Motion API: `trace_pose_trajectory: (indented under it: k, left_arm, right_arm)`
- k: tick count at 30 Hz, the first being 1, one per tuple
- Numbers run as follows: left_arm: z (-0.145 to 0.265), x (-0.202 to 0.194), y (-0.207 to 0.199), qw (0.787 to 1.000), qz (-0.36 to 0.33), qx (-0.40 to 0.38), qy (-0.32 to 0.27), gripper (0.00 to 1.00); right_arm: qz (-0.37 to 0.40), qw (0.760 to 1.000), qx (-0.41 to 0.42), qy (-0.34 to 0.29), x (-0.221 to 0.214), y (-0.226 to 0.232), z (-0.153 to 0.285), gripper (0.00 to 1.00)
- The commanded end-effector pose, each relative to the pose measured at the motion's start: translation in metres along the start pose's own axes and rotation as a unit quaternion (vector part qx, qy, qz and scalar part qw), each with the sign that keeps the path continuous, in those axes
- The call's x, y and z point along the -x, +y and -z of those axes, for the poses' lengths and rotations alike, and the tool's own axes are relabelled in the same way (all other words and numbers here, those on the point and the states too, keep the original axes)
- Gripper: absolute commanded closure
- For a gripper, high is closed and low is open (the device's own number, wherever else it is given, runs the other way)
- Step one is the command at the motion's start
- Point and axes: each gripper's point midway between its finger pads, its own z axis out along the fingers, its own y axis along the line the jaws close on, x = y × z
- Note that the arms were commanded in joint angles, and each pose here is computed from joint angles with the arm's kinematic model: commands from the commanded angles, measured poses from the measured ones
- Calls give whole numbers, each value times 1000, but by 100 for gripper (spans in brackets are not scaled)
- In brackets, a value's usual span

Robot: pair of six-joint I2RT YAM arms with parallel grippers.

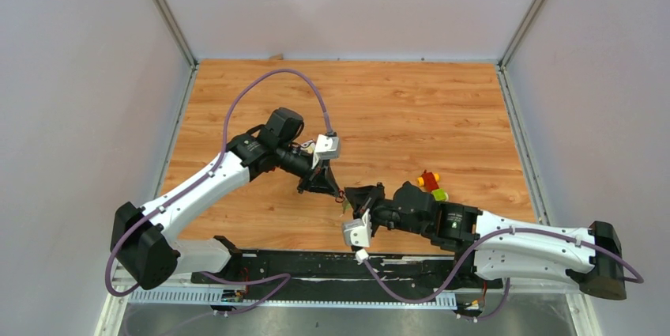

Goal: Put the keys on the keyring

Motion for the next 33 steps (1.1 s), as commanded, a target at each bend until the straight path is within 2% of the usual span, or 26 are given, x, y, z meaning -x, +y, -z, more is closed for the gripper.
trace_pose_trajectory:
  k: [1,33]
  left_arm:
    - [-3,16,-23,998,-8,-55,-34,100]
    - [-6,17,-26,997,9,-70,-41,100]
  right_arm:
    - [11,995,-97,-27,17,-48,7,100]
    - [44,989,-144,-13,16,-56,11,100]
